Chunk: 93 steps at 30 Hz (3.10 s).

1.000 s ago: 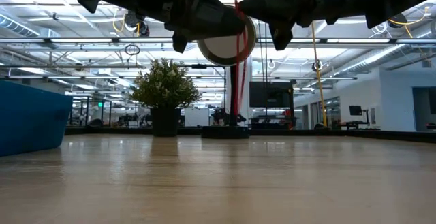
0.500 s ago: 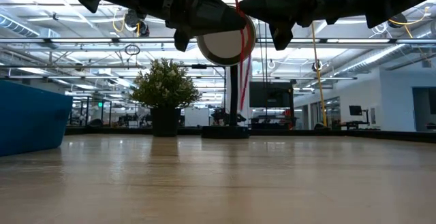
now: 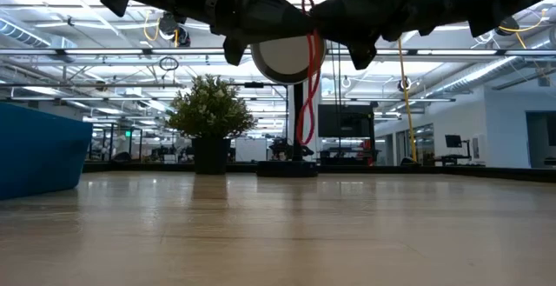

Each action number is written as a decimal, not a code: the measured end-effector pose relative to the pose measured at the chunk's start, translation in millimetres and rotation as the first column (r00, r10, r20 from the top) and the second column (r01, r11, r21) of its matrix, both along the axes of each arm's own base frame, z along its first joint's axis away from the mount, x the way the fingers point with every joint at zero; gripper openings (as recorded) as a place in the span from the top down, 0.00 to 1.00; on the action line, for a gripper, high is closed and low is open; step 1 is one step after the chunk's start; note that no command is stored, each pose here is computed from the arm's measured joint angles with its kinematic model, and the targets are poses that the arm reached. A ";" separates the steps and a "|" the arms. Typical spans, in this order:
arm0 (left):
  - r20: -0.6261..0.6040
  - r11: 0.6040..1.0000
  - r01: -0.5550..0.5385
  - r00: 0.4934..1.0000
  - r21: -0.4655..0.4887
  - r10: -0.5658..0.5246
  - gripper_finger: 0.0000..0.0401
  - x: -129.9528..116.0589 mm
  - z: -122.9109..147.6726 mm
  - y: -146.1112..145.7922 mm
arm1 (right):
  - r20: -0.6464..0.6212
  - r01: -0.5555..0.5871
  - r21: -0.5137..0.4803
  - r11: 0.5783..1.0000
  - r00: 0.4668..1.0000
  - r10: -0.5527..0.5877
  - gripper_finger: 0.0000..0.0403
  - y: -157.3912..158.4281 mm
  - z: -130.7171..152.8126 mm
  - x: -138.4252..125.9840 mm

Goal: Pick and place rubber bands into bin
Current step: Put the red rubber band into the blue bin, then return to Home Position

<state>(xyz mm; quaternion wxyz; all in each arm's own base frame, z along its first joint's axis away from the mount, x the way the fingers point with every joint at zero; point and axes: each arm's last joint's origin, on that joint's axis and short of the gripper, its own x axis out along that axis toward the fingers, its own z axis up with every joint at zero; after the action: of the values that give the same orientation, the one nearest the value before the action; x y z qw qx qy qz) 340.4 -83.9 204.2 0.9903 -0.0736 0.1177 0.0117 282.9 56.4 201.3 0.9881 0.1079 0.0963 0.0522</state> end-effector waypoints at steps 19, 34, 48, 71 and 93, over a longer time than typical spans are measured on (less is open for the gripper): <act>-0.351 0.983 -0.027 0.936 -0.182 -0.039 0.98 -69.6 40.4 0.1 | -0.315 0.011 -0.039 0.999 0.949 -0.023 0.60 -11.3 13.0 -46.7; -0.779 0.778 -0.359 0.575 -0.515 -0.250 0.98 -176.1 58.2 -11.8 | -0.351 0.033 -0.036 0.999 0.935 -0.044 0.60 -14.9 10.5 -48.8; -0.945 0.766 -0.583 0.313 -0.272 -0.097 0.99 -177.5 25.4 -29.7 | -0.353 0.072 -0.047 0.996 0.932 -0.084 0.60 -25.6 10.2 -47.3; -0.930 0.830 -0.439 0.283 -0.343 -0.235 0.84 -160.7 10.0 -44.8 | -0.357 0.072 -0.046 0.996 0.930 -0.084 0.60 -26.3 9.8 -47.4; -0.979 0.864 -0.462 0.130 -0.201 -0.159 0.82 -177.8 8.1 -38.6 | -0.385 0.068 -0.052 0.996 0.919 -0.083 0.60 -26.0 7.4 -49.0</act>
<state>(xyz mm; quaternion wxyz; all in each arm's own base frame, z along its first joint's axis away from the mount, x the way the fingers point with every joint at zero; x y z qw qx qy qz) 162.6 -122.5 212.2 0.6104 -0.2934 0.7235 0.1335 233.9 30.4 208.7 0.9529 0.1010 0.2859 -0.0101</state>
